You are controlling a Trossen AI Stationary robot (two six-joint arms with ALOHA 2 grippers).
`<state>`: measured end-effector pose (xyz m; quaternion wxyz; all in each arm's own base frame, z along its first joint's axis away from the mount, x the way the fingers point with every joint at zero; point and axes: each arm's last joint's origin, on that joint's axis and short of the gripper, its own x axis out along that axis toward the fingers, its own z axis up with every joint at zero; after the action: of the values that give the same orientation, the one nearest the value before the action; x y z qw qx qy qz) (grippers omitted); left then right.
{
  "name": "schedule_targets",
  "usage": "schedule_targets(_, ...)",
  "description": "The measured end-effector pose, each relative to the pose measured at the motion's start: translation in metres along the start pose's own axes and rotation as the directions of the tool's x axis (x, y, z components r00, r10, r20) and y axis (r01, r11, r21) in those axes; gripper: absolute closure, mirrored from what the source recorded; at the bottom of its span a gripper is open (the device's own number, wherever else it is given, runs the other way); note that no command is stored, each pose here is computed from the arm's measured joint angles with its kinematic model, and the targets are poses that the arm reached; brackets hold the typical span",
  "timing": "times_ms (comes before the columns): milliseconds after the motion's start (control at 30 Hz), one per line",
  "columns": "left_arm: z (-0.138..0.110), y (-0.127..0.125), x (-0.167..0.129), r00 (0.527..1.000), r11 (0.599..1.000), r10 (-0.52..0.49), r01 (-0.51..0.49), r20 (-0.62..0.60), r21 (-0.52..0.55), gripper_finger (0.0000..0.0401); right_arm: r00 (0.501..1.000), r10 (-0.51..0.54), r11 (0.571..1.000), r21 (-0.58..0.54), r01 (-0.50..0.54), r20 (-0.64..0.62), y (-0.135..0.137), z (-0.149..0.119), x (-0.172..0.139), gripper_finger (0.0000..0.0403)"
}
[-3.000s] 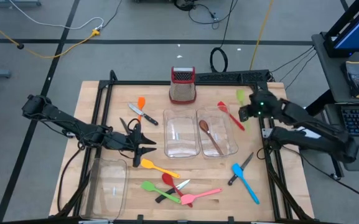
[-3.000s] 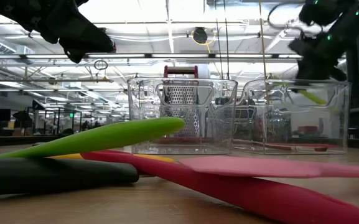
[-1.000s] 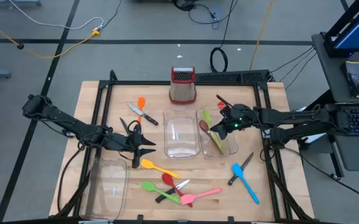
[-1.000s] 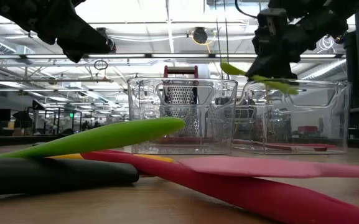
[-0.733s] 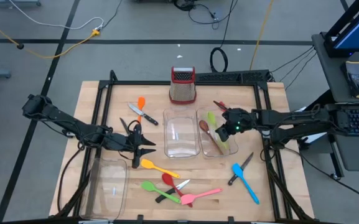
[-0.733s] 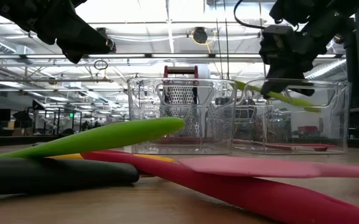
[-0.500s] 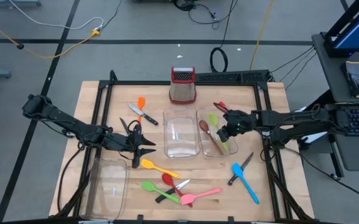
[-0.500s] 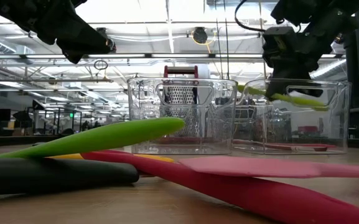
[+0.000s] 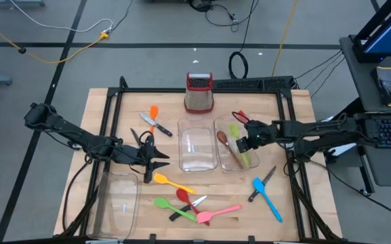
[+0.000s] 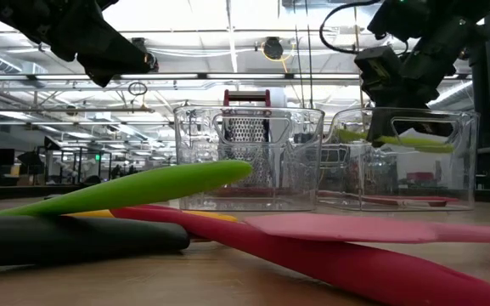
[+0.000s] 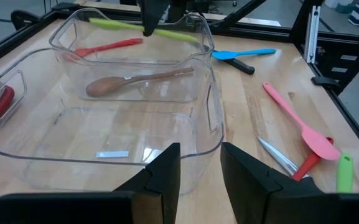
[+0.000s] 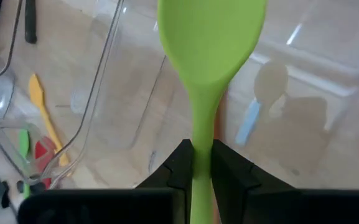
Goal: Pick & Place Kitchen Items
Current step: Put the green serving spoon into the right transparent bin
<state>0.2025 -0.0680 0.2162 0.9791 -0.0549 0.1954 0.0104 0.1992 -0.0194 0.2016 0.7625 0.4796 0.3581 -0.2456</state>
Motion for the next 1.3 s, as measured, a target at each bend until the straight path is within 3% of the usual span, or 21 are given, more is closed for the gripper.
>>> schedule_targets(833,-0.001,0.000,0.000,1.000,1.000,0.002,-0.002,-0.006,-0.003,0.0283,0.996,-0.049,0.998,-0.039,0.046,-0.078,0.000,0.003,0.047,0.0357)
schedule_targets(1300,-0.002,0.000,0.000,0.999,1.000,-0.018,0.018,-0.028,0.006,0.0283,0.993,-0.070,0.996,0.042,0.074,-0.093,-0.002,0.001,0.048,0.0354)
